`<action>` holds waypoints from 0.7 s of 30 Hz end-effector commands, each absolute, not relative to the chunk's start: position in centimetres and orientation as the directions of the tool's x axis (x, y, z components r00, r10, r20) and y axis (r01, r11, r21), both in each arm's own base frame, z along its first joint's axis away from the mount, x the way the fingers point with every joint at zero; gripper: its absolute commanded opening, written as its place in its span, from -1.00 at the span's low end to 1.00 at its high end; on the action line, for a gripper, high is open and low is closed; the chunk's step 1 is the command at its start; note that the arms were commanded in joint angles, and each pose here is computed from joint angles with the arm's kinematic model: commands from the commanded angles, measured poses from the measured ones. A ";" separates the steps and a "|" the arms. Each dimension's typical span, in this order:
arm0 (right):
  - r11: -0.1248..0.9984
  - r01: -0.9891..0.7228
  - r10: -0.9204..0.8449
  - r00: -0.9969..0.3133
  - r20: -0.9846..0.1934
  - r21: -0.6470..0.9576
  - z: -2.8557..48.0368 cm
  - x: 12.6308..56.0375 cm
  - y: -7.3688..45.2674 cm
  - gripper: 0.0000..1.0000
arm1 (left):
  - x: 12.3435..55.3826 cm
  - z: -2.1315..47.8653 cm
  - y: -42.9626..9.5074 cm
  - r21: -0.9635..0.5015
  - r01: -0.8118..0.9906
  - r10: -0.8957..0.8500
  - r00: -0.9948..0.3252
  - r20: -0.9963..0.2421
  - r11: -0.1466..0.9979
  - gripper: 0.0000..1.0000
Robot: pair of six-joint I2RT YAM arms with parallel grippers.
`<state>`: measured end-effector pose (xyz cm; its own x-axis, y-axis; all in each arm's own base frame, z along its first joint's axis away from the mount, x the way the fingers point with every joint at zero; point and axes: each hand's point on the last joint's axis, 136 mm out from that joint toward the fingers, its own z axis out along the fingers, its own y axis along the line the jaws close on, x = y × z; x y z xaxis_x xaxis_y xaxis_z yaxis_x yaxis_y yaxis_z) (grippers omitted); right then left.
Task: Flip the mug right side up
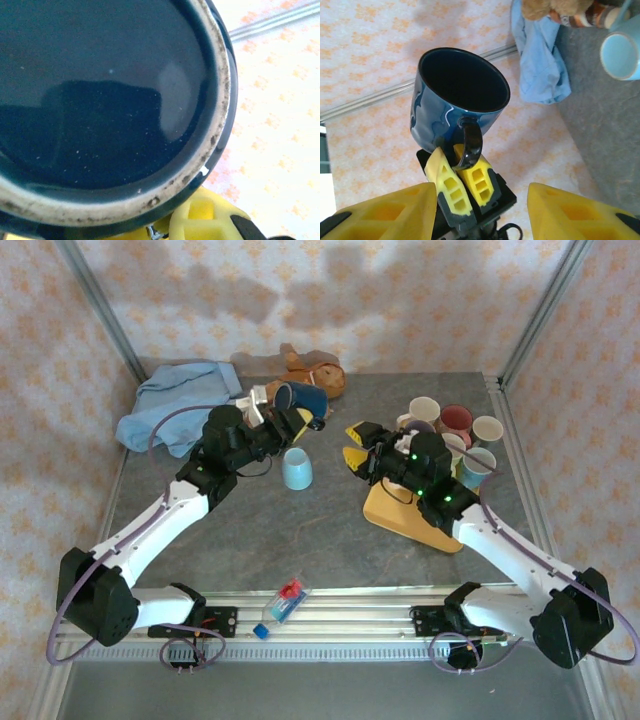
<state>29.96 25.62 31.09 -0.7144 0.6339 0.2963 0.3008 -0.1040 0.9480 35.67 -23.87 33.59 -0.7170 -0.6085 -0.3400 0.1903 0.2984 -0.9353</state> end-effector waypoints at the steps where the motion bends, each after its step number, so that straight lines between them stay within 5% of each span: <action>1: -0.198 0.238 0.617 -0.723 0.310 0.951 34.5 30.6 26.1 0.01 | 34.1 40.5 -25.2 -0.879 0.443 -0.602 -0.658 -0.453 0.177 -1.00; 21: -0.304 0.116 0.642 -0.708 0.293 0.946 37.7 30.1 25.0 -0.01 | 33.2 41.4 -26.6 -0.845 0.501 -0.581 -0.638 -0.505 0.185 -1.00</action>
